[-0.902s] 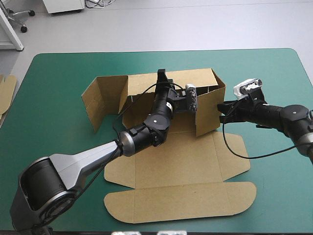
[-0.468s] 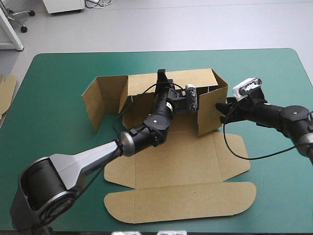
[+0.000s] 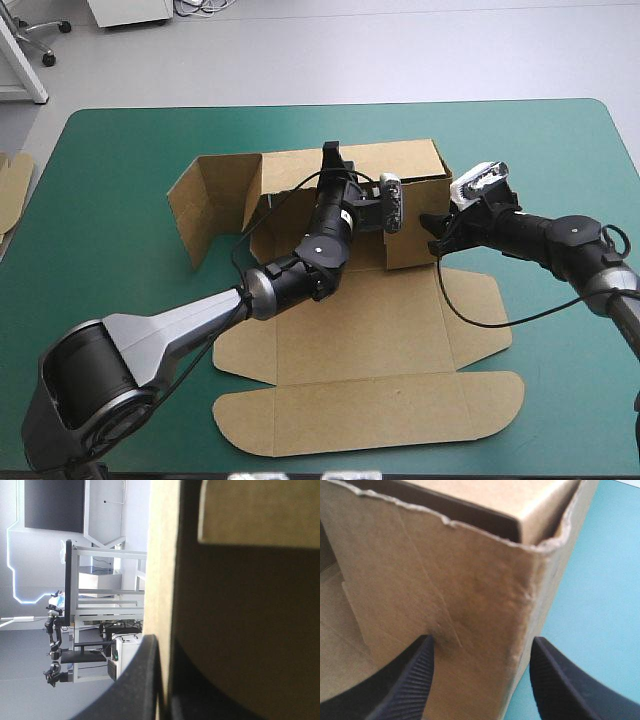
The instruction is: Fold the box
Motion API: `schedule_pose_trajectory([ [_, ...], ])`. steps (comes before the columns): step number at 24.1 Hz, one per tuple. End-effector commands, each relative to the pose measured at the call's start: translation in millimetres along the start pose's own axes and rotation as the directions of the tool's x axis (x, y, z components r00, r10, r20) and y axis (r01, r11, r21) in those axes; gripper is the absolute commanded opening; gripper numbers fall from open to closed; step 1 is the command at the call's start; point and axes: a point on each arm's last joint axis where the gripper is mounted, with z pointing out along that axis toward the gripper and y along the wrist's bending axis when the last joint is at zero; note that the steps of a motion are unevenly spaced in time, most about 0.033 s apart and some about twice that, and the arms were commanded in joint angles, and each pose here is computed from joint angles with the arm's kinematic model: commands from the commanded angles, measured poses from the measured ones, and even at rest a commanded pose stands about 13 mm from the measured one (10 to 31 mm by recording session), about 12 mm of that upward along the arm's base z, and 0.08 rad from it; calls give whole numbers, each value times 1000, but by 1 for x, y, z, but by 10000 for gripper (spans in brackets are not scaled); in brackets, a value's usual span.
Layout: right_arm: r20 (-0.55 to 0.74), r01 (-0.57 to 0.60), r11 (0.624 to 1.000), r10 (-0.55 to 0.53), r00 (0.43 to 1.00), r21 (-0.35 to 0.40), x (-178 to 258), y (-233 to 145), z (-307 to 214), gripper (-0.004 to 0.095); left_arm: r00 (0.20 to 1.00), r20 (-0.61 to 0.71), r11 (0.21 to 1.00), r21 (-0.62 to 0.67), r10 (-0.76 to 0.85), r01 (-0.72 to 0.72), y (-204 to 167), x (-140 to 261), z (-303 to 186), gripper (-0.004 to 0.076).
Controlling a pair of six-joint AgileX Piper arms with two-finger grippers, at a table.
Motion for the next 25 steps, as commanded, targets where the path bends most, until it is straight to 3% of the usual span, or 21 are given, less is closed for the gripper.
schedule_pose_trajectory([
  [1,74,9,998,-13,997,56,-20,4,-6,539,997,-4,996,-37,-82,82,18,2,-10,-14],
  [15,114,-33,998,27,993,51,-40,4,8,539,998,11,997,-51,-63,64,20,0,-11,-14],
  [19,119,-42,999,39,992,27,-45,7,18,530,996,75,997,-57,-40,44,21,-6,-11,-14],
  [25,112,-84,996,85,990,-9,-47,10,27,268,996,81,998,-51,-44,48,20,-7,-11,-14],
])
